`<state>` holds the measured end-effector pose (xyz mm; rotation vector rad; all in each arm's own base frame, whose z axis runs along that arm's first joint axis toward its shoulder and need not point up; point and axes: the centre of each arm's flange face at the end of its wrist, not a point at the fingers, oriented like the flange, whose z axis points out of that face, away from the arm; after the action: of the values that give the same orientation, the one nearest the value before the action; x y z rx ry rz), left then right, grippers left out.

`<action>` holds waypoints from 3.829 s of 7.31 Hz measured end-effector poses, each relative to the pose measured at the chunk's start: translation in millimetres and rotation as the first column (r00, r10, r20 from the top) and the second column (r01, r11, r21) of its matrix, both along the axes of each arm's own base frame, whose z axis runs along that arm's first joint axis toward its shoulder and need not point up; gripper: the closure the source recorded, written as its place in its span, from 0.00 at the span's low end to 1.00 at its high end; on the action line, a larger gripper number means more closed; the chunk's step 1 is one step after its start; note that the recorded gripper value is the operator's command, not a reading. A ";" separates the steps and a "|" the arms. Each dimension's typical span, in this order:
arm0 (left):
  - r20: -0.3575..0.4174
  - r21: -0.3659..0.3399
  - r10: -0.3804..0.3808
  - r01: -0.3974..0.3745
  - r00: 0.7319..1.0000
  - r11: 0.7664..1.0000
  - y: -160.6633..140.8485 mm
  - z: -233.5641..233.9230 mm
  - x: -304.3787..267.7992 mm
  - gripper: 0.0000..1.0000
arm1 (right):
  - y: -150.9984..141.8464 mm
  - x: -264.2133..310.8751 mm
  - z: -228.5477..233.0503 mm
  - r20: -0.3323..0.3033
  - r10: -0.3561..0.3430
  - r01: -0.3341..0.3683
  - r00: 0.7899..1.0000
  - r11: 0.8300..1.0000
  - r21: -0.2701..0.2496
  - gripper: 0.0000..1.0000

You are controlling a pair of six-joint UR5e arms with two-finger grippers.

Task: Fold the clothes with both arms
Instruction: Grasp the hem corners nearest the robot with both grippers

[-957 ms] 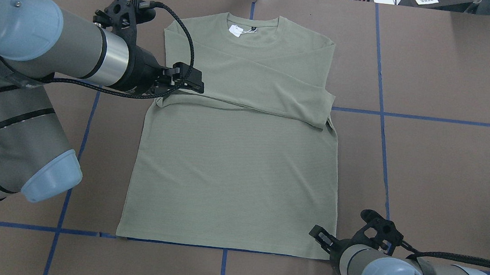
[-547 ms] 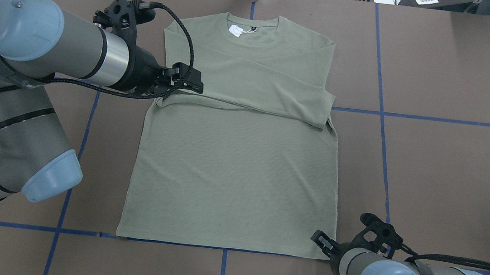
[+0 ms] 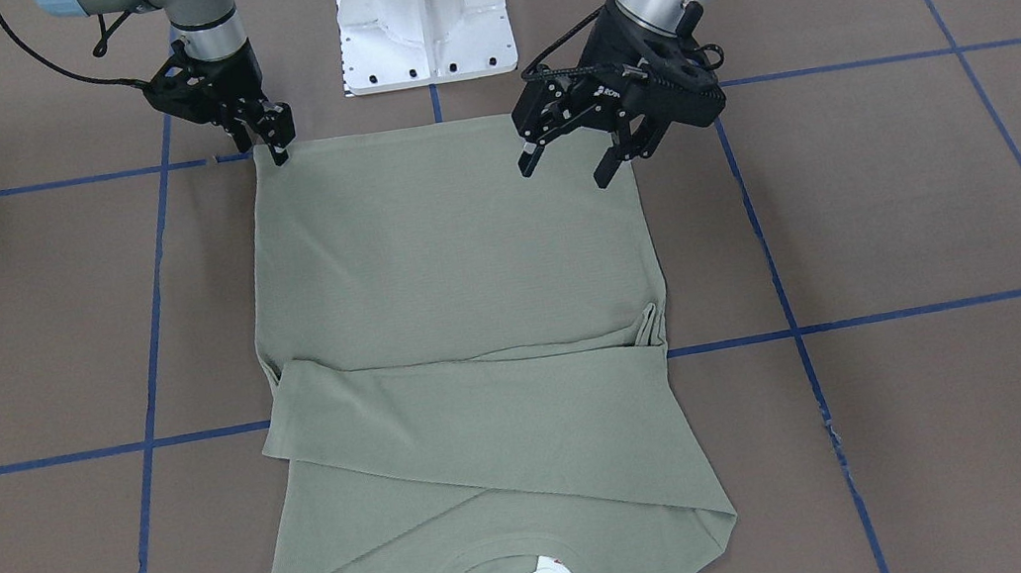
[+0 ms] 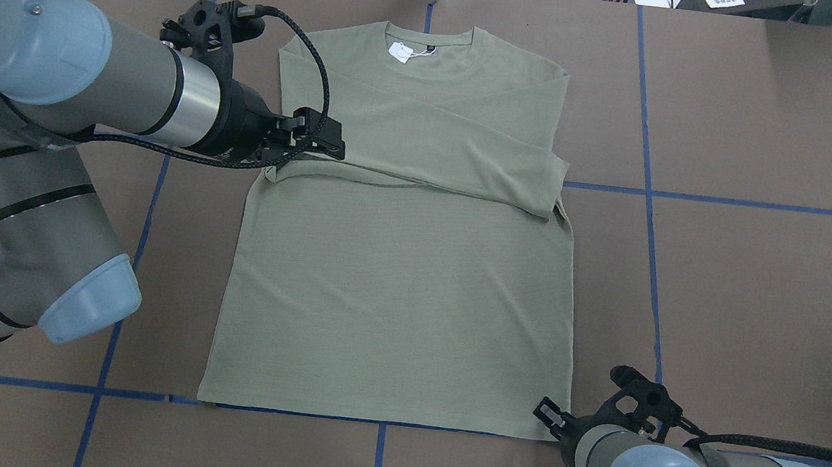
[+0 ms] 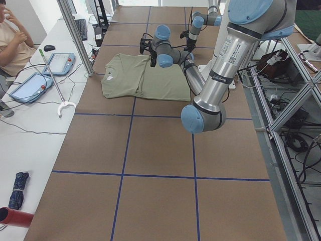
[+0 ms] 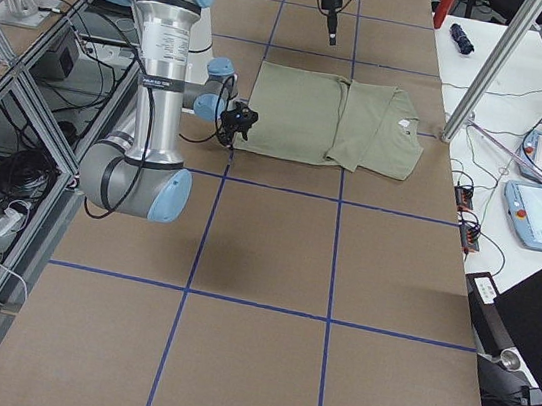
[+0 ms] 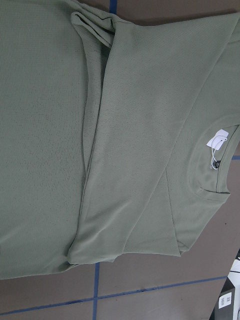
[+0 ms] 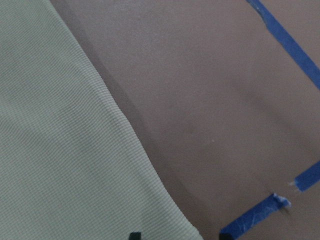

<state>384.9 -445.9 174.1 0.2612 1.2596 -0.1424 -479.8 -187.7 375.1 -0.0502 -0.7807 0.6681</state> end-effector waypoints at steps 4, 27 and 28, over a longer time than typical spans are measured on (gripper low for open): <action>-0.002 -0.005 -0.001 0.001 1.000 1.000 0.3 -0.4 -0.2 0.08 | -1.1 3.0 -5.5 0.012 0.004 -0.004 1.000 1.000 0.000 1.00; 0.336 -0.486 0.096 0.085 0.937 0.870 227.6 175.1 101.6 1.00 | -1.3 20.9 -30.2 0.067 0.001 -0.001 0.998 1.000 -0.001 1.00; 0.303 -0.483 0.103 0.060 0.947 0.874 234.5 159.5 91.4 1.00 | -0.7 25.0 -31.8 0.070 -0.001 0.002 0.998 1.000 -0.003 1.00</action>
<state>476.3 -211.4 333.5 -0.1665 0.8634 -0.3778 -454.8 -188.5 343.4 -0.0776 -0.8473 0.6689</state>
